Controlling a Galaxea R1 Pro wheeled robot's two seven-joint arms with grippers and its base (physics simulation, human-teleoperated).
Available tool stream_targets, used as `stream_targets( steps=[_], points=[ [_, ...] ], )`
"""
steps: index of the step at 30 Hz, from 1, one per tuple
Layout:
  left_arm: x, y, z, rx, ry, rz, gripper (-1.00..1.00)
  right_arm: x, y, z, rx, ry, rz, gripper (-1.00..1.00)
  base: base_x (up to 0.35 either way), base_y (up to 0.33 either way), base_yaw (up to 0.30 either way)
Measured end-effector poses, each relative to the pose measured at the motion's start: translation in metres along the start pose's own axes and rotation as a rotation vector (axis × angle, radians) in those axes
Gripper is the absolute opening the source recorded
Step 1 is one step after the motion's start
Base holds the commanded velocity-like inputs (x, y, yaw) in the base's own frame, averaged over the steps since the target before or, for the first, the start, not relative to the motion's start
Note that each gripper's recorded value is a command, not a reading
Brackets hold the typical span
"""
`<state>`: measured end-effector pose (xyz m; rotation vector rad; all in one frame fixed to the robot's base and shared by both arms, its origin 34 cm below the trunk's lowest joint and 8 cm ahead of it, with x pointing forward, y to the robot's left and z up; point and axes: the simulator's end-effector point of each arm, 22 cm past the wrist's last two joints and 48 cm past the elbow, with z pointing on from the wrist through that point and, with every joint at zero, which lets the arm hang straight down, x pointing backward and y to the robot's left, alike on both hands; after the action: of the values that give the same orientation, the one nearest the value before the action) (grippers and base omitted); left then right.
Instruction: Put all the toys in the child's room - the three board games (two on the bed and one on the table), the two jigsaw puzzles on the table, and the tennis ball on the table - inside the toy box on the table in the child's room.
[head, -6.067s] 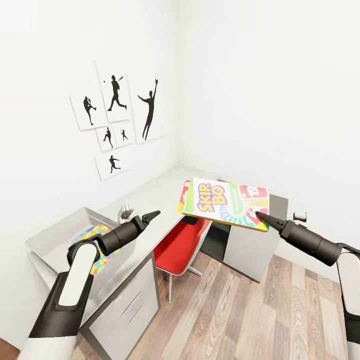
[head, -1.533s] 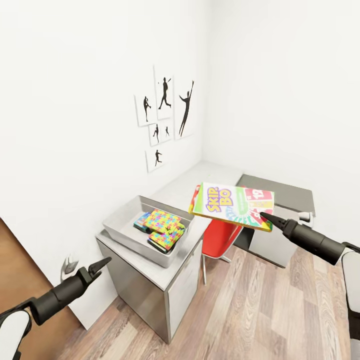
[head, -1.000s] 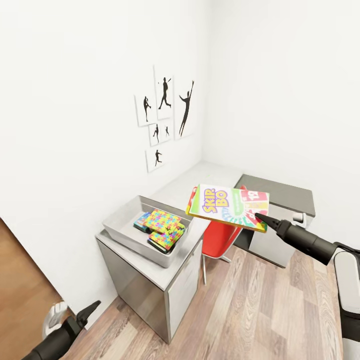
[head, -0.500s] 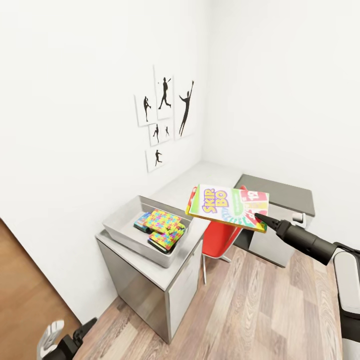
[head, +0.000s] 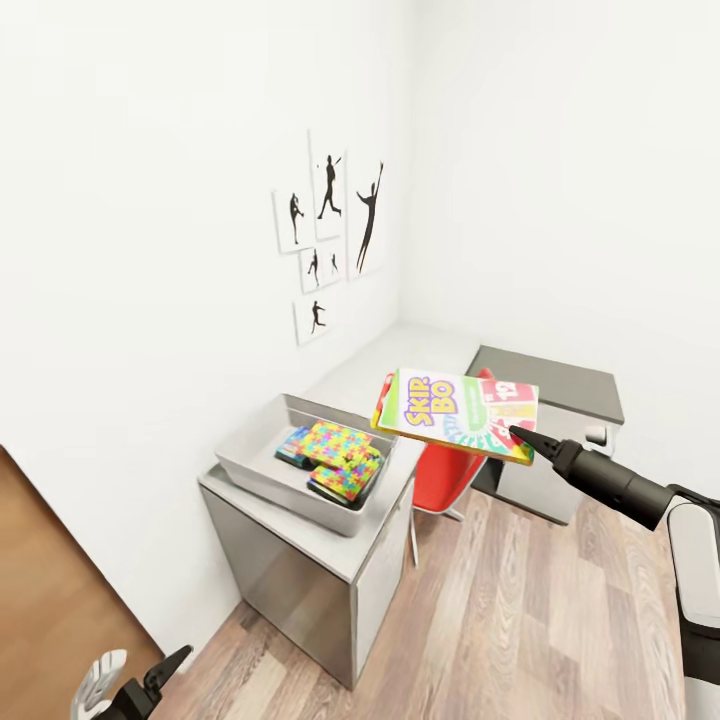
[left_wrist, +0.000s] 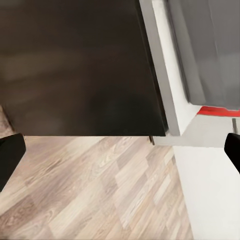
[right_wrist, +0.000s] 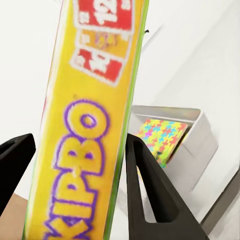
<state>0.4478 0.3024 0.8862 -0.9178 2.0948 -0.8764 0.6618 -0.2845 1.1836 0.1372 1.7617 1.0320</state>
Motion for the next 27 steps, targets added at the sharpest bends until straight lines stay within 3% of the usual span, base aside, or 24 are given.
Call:
stream_targets(
  steps=[9,16,21,27],
  points=[
    [0.004,0.011,0.000,-0.023,0.010,-0.014,1.00,0.001,-0.001,0.001,0.002,0.001,0.001,-1.00,0.004,0.274,-0.014],
    [0.010,0.024,0.001,-0.047,0.022,-0.034,1.00,0.009,0.005,0.008,-0.013,0.012,0.011,-1.00,0.007,0.130,-0.003],
    [0.015,0.032,0.002,-0.062,0.031,-0.046,1.00,0.024,0.013,0.021,-0.023,0.046,0.016,-1.00,0.002,0.046,-0.001],
    [0.026,0.050,0.003,-0.094,0.053,-0.077,1.00,0.048,0.015,0.044,0.022,0.102,0.014,-1.00,0.001,0.017,0.000]
  ],
)
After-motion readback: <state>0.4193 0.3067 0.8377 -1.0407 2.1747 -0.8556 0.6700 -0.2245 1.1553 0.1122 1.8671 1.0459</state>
